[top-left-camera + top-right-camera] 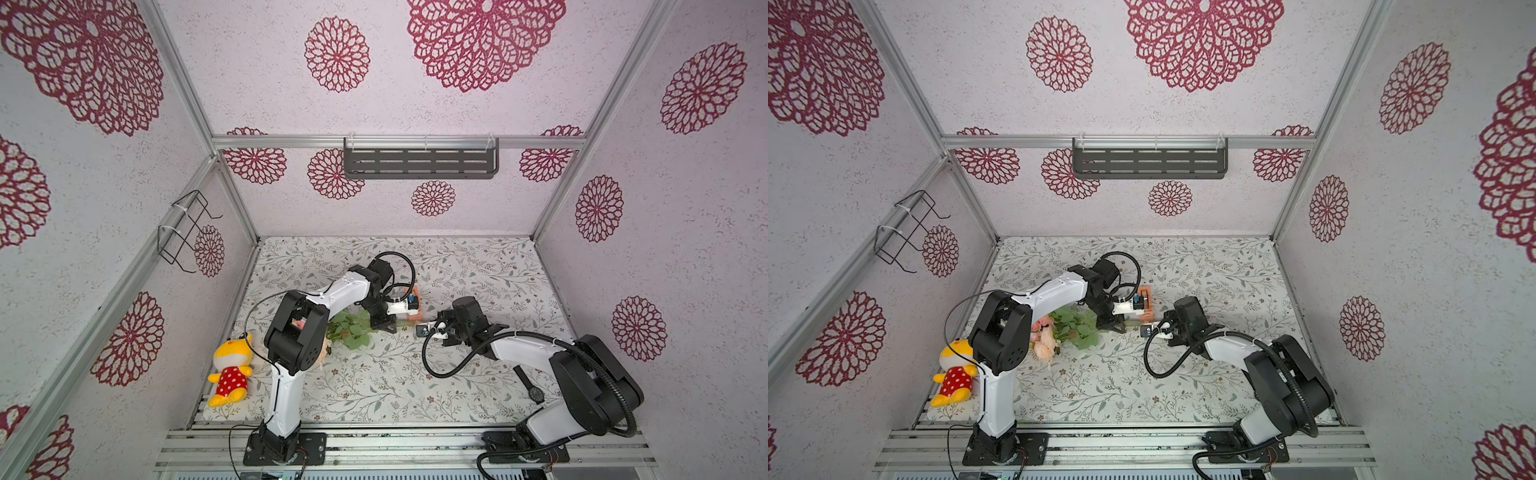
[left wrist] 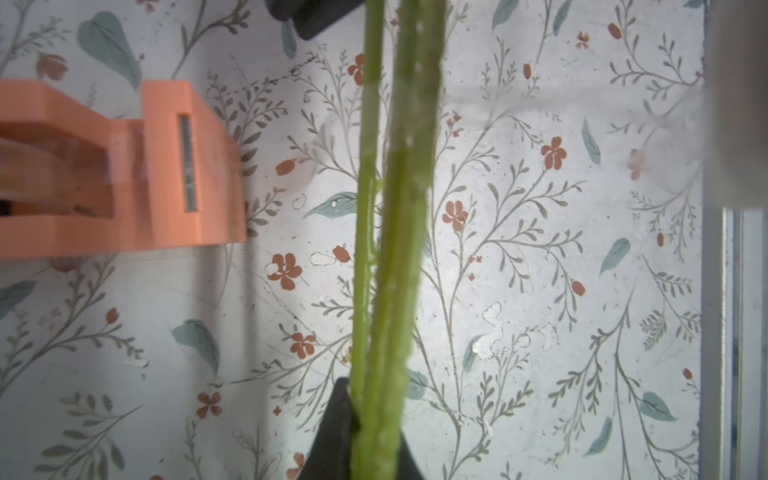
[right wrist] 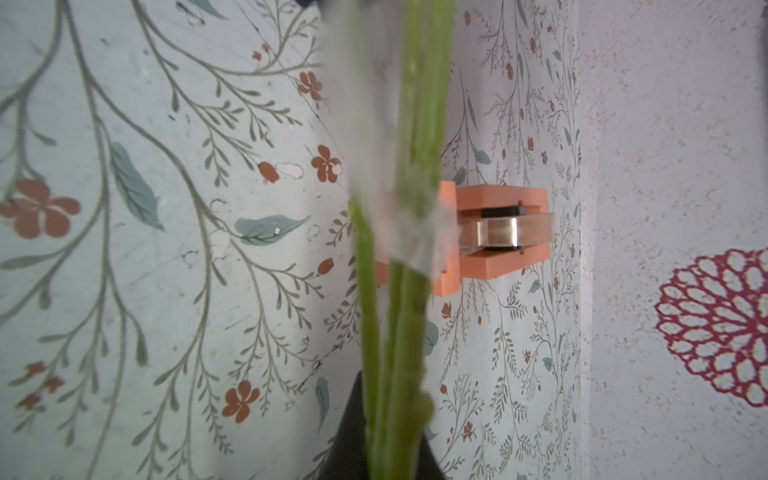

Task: Wrap bouquets with tape
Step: Wrap the tape around the bouquet.

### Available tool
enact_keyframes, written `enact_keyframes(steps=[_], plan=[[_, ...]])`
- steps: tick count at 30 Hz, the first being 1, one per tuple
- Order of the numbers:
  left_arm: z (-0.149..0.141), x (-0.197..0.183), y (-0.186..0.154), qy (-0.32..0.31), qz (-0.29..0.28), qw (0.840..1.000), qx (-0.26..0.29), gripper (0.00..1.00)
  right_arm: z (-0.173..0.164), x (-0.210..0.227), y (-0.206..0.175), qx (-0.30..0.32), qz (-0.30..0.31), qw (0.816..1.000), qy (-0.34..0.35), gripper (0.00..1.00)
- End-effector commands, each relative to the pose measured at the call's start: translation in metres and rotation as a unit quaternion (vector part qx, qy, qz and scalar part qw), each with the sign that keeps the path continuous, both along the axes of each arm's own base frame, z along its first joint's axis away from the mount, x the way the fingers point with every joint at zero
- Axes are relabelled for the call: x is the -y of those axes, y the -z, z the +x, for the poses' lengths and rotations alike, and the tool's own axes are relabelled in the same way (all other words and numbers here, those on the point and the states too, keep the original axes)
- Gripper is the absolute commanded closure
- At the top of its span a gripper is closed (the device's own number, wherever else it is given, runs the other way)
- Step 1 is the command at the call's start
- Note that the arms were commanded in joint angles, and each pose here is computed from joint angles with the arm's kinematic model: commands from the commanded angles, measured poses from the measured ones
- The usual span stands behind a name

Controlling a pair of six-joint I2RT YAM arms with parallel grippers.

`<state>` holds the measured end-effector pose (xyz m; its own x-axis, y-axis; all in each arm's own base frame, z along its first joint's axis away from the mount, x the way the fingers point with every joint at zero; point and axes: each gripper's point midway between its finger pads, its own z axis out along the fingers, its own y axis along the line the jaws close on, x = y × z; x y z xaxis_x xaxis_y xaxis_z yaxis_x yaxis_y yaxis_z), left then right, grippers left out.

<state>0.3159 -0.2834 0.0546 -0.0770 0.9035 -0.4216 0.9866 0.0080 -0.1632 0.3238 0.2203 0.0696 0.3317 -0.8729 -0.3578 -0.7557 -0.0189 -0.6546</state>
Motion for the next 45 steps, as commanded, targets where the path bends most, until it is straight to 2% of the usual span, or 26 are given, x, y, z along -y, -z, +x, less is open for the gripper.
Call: enact_keyframes(steps=[1, 3, 5, 9, 10, 11, 15, 17, 19, 23, 26, 27, 28, 29, 30, 31, 32, 33, 34, 36, 38, 40, 41, 44, 45], plan=[[0.002, -0.003, -0.003, 0.002, 0.003, 1.000, -0.009, 1.00, -0.005, -0.009, -0.022, 0.001, 0.037, 0.999, -0.012, 1.00], [0.005, -0.003, -0.004, -0.005, 0.007, 1.000, -0.006, 1.00, -0.009, -0.007, -0.019, -0.026, 0.042, 0.999, -0.010, 1.00], [0.004, -0.002, -0.008, -0.007, 0.006, 1.000, -0.011, 1.00, -0.015, -0.009, -0.017, -0.052, 0.048, 0.997, -0.014, 0.93], [0.000, -0.003, -0.013, -0.002, 0.002, 1.000, -0.019, 1.00, -0.019, -0.011, -0.018, -0.061, 0.071, 0.996, -0.011, 0.87], [0.000, -0.004, -0.012, -0.004, 0.005, 1.000, -0.021, 1.00, -0.020, -0.010, -0.019, -0.063, 0.075, 0.995, -0.008, 0.81], [-0.002, -0.005, -0.014, -0.004, 0.008, 1.000, -0.025, 1.00, -0.021, -0.011, -0.021, -0.064, 0.077, 0.995, -0.008, 0.71], [0.000, -0.007, -0.014, -0.014, 0.016, 0.999, -0.028, 1.00, -0.024, -0.009, -0.036, -0.063, 0.096, 0.993, 0.000, 0.58], [0.001, -0.007, -0.011, -0.017, 0.020, 0.999, -0.034, 1.00, -0.029, -0.008, -0.042, -0.071, 0.102, 0.992, 0.005, 0.40], [0.003, -0.006, -0.008, -0.020, 0.024, 0.999, -0.039, 1.00, -0.038, -0.004, -0.049, -0.081, 0.107, 0.991, 0.009, 0.28], [0.006, -0.006, -0.004, -0.026, 0.031, 0.999, -0.034, 1.00, -0.054, 0.004, -0.056, -0.110, 0.136, 0.984, 0.041, 0.24], [0.007, -0.004, -0.006, -0.028, 0.029, 0.999, -0.030, 1.00, -0.059, 0.006, -0.083, -0.115, 0.211, 0.967, 0.085, 0.17], [0.007, -0.003, -0.008, -0.030, 0.028, 0.999, -0.027, 1.00, -0.058, 0.006, -0.100, -0.121, 0.258, 0.952, 0.109, 0.13], [0.007, -0.002, -0.009, -0.031, 0.028, 0.999, -0.023, 1.00, -0.057, 0.006, -0.120, -0.133, 0.314, 0.930, 0.139, 0.08], [0.007, -0.001, -0.011, -0.032, 0.027, 0.999, -0.022, 1.00, -0.054, 0.008, -0.136, -0.144, 0.364, 0.904, 0.171, 0.06], [0.006, 0.000, -0.014, -0.032, 0.023, 0.999, -0.020, 1.00, -0.050, 0.012, -0.152, -0.160, 0.420, 0.868, 0.209, 0.05], [0.007, 0.002, -0.018, -0.033, 0.016, 0.999, -0.018, 1.00, -0.050, 0.014, -0.159, -0.178, 0.455, 0.843, 0.228, 0.05], [0.006, 0.004, -0.020, -0.033, 0.011, 0.999, -0.016, 1.00, -0.050, 0.014, -0.162, -0.199, 0.485, 0.815, 0.246, 0.10], [0.006, 0.004, -0.021, -0.031, 0.010, 0.999, -0.016, 1.00, -0.044, 0.019, -0.159, -0.215, 0.515, 0.780, 0.283, 0.17], [0.005, 0.005, -0.023, -0.031, 0.009, 0.999, -0.015, 1.00, -0.038, 0.026, -0.151, -0.230, 0.532, 0.746, 0.327, 0.17], [0.002, 0.007, -0.026, -0.026, 0.003, 0.999, -0.021, 1.00, -0.030, 0.034, -0.133, -0.244, 0.532, 0.711, 0.389, 0.22], [0.002, 0.009, -0.029, -0.025, -0.004, 0.999, -0.020, 1.00, -0.021, 0.040, -0.117, -0.245, 0.521, 0.695, 0.431, 0.20], [0.001, 0.010, -0.029, -0.021, -0.004, 1.000, -0.018, 1.00, -0.010, 0.043, -0.107, -0.253, 0.520, 0.665, 0.473, 0.20], [0.001, 0.010, -0.029, -0.022, -0.002, 1.000, -0.018, 1.00, -0.006, 0.037, -0.108, -0.264, 0.517, 0.662, 0.475, 0.20], [0.002, 0.011, -0.029, -0.022, -0.001, 1.000, -0.019, 1.00, 0.003, 0.013, -0.105, -0.320, 0.519, 0.623, 0.491, 0.23], [0.001, 0.011, -0.027, -0.021, 0.002, 1.000, -0.020, 1.00, 0.003, 0.004, -0.106, -0.333, 0.522, 0.615, 0.487, 0.23]])
